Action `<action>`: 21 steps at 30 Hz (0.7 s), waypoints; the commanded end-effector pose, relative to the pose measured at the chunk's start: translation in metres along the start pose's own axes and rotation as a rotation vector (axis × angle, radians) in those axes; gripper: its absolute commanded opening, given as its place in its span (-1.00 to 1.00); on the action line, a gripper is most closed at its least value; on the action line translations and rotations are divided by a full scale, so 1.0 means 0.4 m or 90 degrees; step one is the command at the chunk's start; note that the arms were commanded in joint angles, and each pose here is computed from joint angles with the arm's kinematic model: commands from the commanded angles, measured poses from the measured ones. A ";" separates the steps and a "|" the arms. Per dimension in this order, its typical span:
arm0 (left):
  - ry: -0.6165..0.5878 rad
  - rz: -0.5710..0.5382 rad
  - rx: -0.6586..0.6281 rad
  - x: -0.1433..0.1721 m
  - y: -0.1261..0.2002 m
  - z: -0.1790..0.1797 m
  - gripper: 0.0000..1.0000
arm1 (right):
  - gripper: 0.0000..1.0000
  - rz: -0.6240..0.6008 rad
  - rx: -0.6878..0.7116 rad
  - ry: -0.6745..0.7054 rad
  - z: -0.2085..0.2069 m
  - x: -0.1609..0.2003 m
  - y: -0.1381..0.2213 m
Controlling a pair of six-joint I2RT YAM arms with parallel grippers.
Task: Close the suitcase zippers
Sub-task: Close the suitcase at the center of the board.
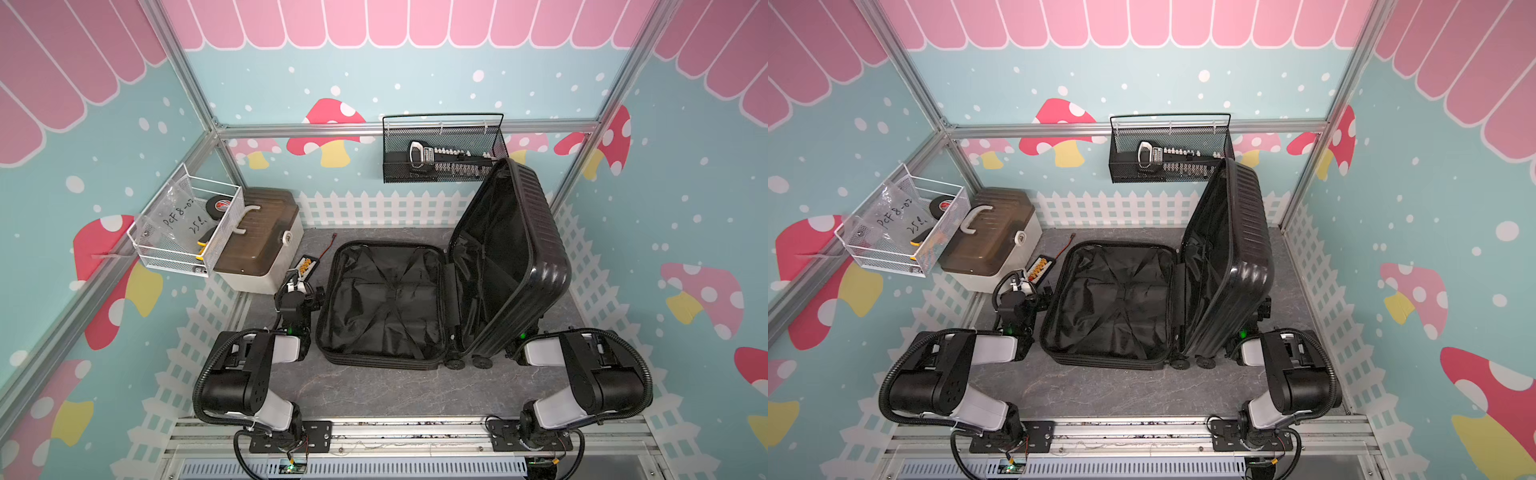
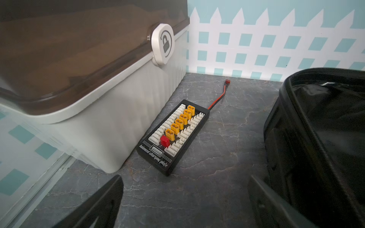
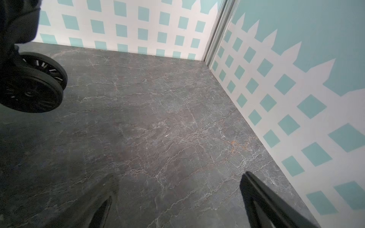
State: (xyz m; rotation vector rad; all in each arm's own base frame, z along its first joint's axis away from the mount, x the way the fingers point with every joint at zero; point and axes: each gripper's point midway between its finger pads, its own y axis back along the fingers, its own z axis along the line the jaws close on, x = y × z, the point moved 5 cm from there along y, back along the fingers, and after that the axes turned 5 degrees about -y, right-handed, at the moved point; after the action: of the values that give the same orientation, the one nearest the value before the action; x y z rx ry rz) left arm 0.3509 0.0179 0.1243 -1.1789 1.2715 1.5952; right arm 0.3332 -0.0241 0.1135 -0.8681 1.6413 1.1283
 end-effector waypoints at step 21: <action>-0.005 -0.010 0.039 -0.014 -0.002 -0.024 0.98 | 0.97 -0.014 -0.002 -0.005 0.005 -0.013 -0.001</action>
State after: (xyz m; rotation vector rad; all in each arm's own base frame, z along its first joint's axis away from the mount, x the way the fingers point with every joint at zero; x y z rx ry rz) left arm 0.3509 0.0180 0.1244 -1.1789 1.2711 1.5950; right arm 0.3332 -0.0241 0.1135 -0.8681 1.6413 1.1283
